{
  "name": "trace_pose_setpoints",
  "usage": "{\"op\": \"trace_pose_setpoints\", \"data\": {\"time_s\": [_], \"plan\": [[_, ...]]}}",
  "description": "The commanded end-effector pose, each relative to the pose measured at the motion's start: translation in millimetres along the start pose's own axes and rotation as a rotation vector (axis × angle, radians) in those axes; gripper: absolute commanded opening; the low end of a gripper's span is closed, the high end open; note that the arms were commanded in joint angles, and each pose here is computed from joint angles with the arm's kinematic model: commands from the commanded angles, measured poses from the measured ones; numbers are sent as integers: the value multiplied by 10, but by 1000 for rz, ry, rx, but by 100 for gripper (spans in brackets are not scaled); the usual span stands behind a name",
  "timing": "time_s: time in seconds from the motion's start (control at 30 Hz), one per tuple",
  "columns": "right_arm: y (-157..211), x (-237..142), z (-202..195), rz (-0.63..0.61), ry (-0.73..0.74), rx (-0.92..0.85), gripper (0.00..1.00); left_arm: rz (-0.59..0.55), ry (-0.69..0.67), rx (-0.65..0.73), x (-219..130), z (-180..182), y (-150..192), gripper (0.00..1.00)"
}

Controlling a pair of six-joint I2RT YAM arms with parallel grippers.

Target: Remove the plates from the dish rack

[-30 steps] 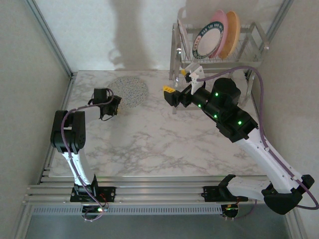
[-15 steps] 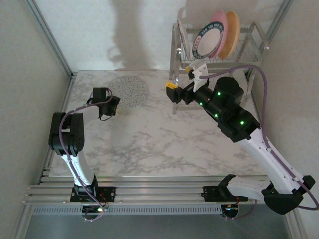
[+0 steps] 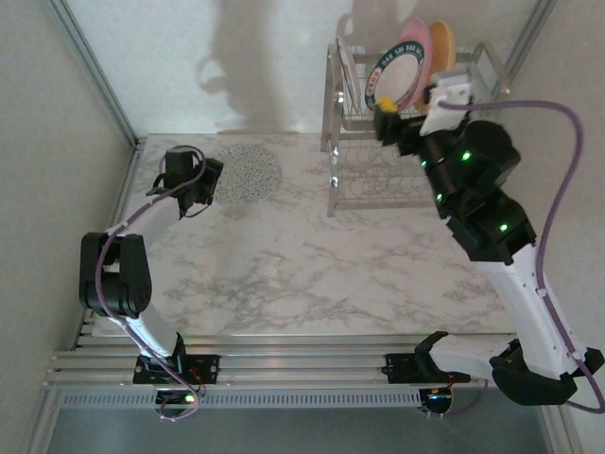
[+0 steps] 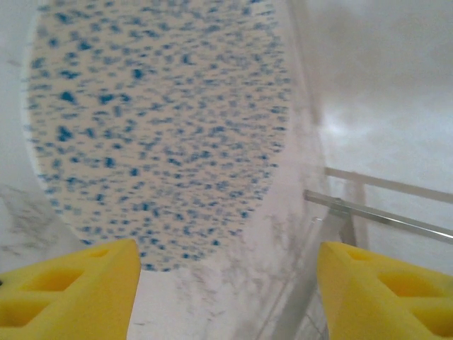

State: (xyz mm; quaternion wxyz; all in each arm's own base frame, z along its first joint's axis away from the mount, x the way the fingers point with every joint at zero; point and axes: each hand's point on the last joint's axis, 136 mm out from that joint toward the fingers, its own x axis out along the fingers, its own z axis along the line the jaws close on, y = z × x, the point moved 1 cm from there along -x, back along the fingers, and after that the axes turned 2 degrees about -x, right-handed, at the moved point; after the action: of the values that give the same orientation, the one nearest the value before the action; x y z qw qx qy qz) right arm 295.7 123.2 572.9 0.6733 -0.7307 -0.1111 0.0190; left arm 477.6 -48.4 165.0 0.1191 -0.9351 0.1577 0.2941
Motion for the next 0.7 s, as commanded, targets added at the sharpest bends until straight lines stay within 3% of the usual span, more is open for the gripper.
{"op": "trace_pose_setpoints", "data": {"time_s": [0.0, 0.17, 0.37, 0.67], "plan": [[-68, 57, -541, 24, 203, 22, 90, -29, 122, 69, -309, -624, 57, 68], [-42, 298, -1036, 19, 299, 134, 90, -21, 266, 181, -621, -1303, 336, 68], [184, 695, -1409, 51, 312, 234, 88, -18, 493, 306, -1193, -1960, 709, 71], [679, 1176, -1464, 180, 279, 142, 87, -22, 777, 466, -2100, -2406, 1170, 74]]}}
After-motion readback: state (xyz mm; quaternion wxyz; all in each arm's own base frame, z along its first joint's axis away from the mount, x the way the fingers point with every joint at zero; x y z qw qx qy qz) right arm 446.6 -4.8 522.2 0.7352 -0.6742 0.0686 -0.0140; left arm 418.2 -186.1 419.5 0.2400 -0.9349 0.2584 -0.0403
